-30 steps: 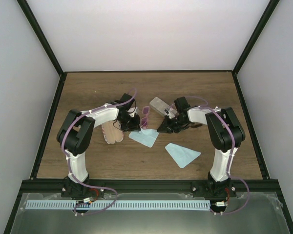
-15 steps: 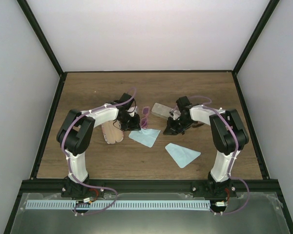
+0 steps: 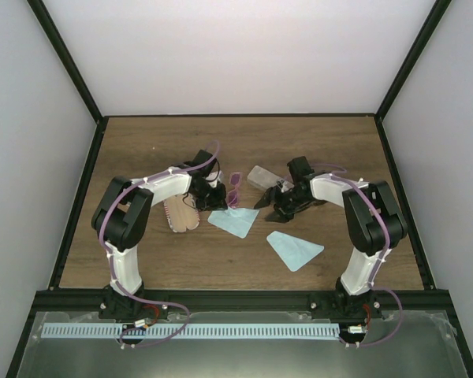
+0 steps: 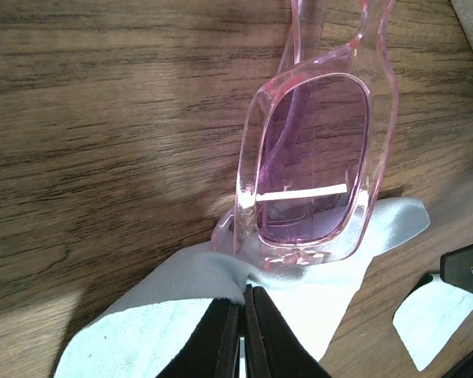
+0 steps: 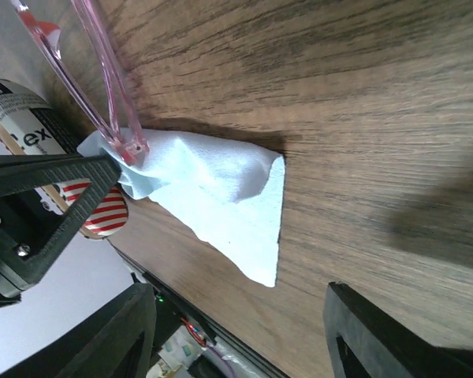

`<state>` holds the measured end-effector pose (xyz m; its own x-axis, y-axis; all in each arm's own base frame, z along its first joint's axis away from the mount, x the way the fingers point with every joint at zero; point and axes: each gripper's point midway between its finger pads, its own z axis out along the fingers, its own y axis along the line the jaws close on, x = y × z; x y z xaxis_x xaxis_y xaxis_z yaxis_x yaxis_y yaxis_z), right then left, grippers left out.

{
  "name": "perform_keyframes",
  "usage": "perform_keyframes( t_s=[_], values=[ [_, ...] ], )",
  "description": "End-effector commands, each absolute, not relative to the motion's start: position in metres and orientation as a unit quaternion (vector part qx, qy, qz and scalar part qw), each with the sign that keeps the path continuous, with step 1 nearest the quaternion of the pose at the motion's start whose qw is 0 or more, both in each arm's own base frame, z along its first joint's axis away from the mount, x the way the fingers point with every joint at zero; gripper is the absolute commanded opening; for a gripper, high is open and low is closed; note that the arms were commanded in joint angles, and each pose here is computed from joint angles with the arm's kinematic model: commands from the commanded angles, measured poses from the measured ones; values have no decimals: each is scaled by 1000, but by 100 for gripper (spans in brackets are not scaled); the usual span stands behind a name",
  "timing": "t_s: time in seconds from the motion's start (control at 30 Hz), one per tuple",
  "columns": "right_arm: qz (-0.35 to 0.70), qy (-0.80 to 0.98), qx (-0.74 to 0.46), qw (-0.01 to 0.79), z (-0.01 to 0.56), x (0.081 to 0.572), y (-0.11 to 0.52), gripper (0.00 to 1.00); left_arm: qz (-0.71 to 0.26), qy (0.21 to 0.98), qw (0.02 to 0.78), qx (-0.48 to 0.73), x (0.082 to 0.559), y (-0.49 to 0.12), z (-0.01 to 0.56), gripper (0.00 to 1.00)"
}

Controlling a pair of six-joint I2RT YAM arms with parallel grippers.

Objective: Organize the sunglasses
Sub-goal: Adjust the glasses cleaning cloth at the center of the board.

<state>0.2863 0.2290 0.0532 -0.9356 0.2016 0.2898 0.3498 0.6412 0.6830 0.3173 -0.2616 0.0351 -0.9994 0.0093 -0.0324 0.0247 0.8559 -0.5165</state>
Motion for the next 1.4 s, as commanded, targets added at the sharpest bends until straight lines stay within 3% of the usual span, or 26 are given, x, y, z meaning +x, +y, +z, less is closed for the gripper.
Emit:
perform_keyframes(
  t_s=[0.0,0.23,0.53,0.77,1.13,1.23,1.37],
  values=[
    [-403,-886,-195,122,61,288,231,58,-281,960,20,3,326,-267,38,4],
    [-399,-885,-201,131,56,299,235,44,-286,958,18,4,329,-271,34,4],
    [-381,-893,-202,125,52,304,233,44,-289,957,15,5,331,-273,31,4],
    [-305,-933,-193,-10,80,332,213,47,-291,957,11,8,331,-275,27,4],
    [-268,-938,-219,-9,72,321,223,55,-287,958,5,16,324,-272,25,4],
    [-269,-938,-218,-4,67,320,230,54,-287,958,4,18,323,-271,24,4],
    [-272,-938,-214,6,62,319,238,43,-286,958,7,21,323,-271,26,4]
  ],
)
